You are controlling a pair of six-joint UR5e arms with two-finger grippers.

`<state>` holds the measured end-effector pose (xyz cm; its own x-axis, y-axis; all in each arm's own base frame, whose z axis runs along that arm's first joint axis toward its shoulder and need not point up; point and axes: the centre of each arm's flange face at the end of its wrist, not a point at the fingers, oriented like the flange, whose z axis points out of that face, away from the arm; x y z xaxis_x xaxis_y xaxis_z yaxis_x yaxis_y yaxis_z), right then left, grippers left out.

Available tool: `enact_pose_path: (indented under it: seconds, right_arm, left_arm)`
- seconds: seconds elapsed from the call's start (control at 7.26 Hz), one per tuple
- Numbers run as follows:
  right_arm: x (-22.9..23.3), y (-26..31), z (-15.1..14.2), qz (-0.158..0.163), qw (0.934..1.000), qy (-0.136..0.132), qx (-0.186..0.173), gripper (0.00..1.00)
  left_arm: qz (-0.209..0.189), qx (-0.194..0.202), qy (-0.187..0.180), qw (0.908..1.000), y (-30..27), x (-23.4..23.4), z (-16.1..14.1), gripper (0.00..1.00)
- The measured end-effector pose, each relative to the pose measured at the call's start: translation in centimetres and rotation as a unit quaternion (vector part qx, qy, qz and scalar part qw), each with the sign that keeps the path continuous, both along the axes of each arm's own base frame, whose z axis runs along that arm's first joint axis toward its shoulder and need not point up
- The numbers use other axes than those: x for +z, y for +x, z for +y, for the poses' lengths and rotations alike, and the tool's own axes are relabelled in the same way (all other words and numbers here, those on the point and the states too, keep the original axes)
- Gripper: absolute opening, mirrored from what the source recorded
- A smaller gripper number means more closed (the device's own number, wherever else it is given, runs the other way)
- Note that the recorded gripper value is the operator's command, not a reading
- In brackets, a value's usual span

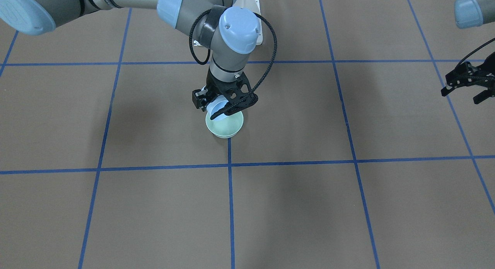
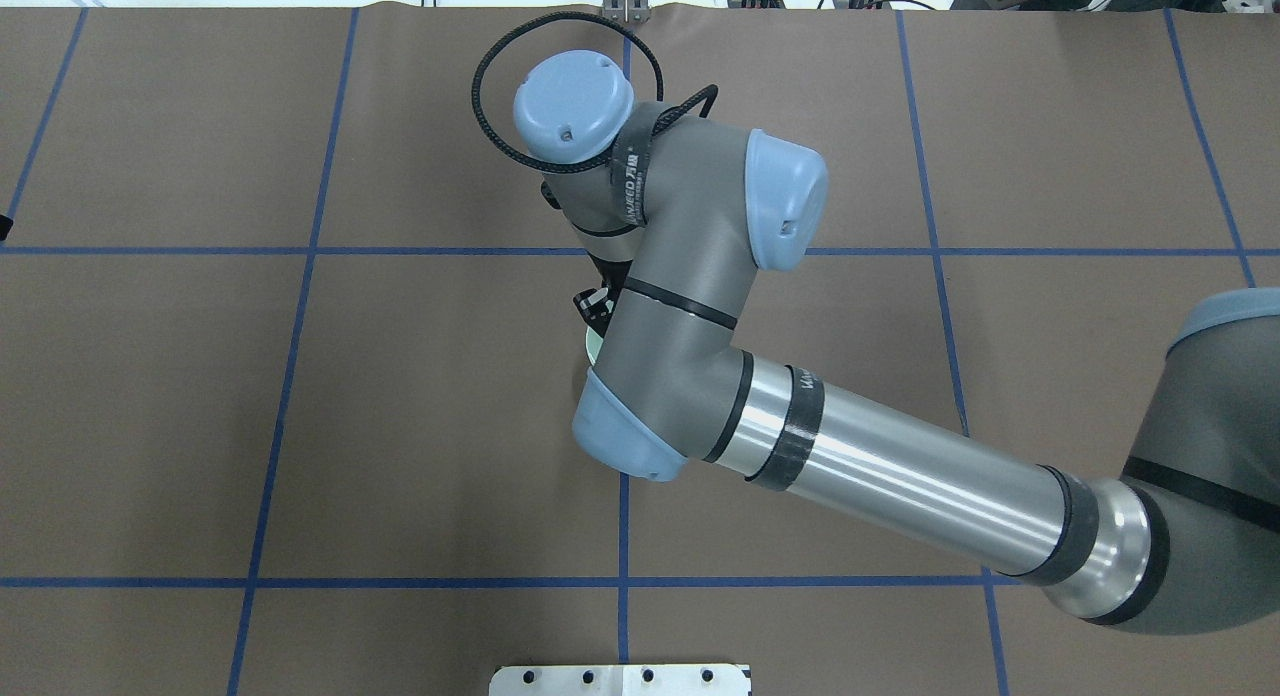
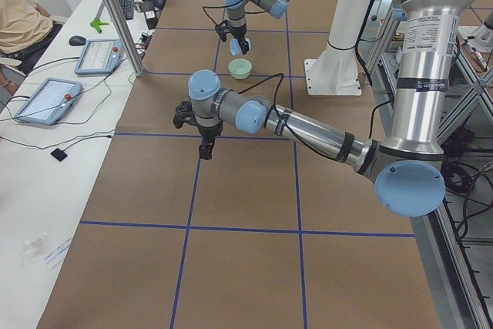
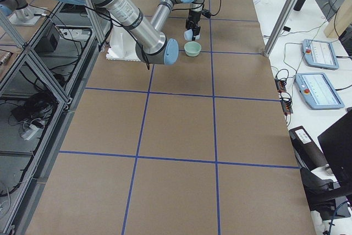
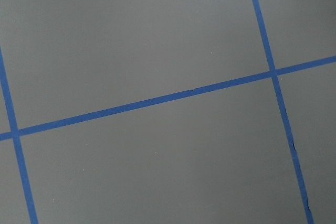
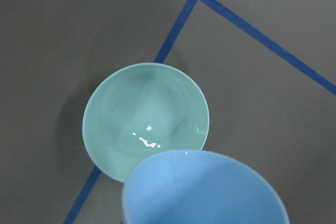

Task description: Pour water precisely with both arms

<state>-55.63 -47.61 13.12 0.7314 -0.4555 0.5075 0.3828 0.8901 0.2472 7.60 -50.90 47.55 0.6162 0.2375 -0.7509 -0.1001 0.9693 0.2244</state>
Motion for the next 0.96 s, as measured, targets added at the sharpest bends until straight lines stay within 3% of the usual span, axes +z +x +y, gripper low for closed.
enact_pose_path:
  seconds: [0.28, 0.41, 0.55, 0.69, 0.96]
  right_arm:
    - [-0.3, 3.9, 0.7, -0.056, 0.9944, -0.009, 0.089, 0.00]
    - [-0.7, 6.1, 1.1, -0.070, 0.9851, -0.016, 0.156, 0.00]
    - [-0.4, 7.5, 0.9, -0.071, 0.9714, -0.020, 0.226, 0.00]
    - [0.7, 8.5, 0.0, -0.063, 0.9507, -0.021, 0.303, 0.00]
    - [4.9, 11.1, -2.8, -0.038, 0.8905, -0.020, 0.453, 0.00]
  left_arm:
    - [0.001, -0.003, -0.003, 1.0000, 0.0, -0.2, 0.0, 1.00]
    - [0.001, -0.004, -0.003, 1.0000, 0.1, -0.3, 0.0, 1.00]
    - [0.002, -0.004, -0.003, 1.0000, 0.1, -0.3, 0.0, 1.00]
    - [0.002, -0.004, -0.003, 1.0000, 0.1, -0.3, 0.0, 1.00]
    - [0.008, -0.002, -0.004, 1.0000, 0.1, -0.4, 0.1, 1.00]
